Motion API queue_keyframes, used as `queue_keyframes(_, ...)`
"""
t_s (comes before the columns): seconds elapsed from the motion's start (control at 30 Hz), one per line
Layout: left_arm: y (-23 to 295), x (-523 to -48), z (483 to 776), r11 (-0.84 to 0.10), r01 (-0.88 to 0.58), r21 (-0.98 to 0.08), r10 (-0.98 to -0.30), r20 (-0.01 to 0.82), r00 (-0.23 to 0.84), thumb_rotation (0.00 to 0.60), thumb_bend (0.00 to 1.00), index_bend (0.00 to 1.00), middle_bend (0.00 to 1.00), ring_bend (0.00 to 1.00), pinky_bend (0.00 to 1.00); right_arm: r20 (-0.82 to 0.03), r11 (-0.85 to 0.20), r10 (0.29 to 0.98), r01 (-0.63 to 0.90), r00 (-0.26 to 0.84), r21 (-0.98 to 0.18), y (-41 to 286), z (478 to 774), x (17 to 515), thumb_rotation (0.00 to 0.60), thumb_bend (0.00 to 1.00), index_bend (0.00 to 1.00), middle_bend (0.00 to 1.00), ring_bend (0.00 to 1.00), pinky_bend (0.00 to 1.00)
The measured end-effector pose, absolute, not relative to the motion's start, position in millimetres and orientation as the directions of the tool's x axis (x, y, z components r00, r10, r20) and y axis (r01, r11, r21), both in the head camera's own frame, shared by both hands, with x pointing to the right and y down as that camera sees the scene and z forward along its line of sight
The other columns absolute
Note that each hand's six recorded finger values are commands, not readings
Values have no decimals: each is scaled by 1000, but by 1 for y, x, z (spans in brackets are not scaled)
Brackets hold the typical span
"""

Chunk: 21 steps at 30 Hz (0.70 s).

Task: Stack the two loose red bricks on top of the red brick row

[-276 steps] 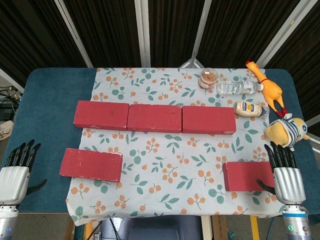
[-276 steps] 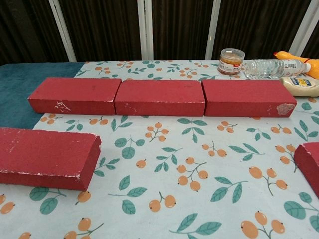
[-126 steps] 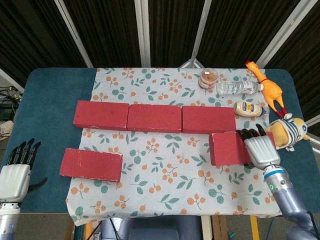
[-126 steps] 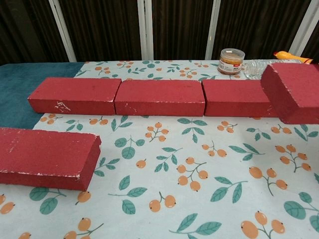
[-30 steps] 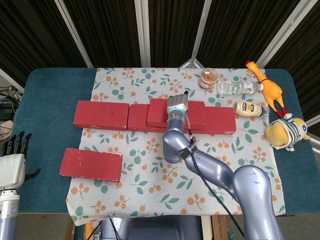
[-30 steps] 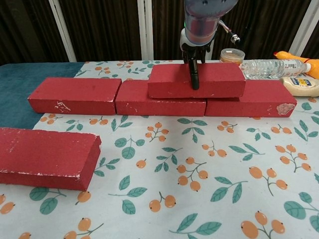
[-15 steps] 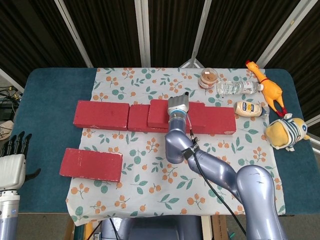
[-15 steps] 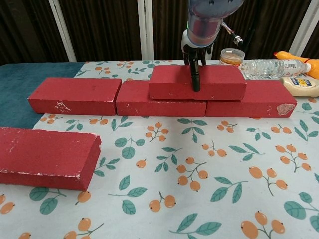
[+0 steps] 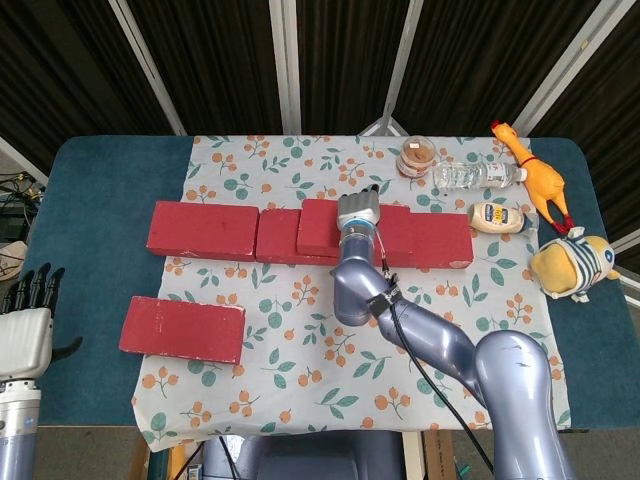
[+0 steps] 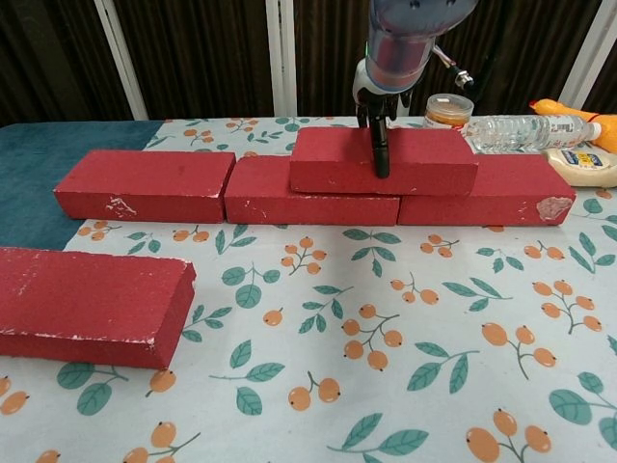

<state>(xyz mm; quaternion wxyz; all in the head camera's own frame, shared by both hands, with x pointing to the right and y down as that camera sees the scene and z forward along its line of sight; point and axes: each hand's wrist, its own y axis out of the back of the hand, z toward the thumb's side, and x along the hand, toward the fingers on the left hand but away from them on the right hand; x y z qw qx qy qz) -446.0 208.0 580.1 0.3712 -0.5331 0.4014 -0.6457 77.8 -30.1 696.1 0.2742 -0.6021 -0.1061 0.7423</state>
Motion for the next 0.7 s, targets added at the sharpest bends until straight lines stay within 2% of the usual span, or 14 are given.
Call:
queue_keyframes(0.23,208,-446,580,-402,52,-914,-907,390,-159,600,8,0,0,0,108,-836,-829,534,-272,-124,-489,-30,695,79,600,138,4,59,2,0)
queue_keyframes(0.7,208,-446,580,-403,52,-914,-907,390,-159,600,8,0,0,0,108,-846,-834,518,-291,-125,-468,-26,690,76,600,139,0,41,0,0)
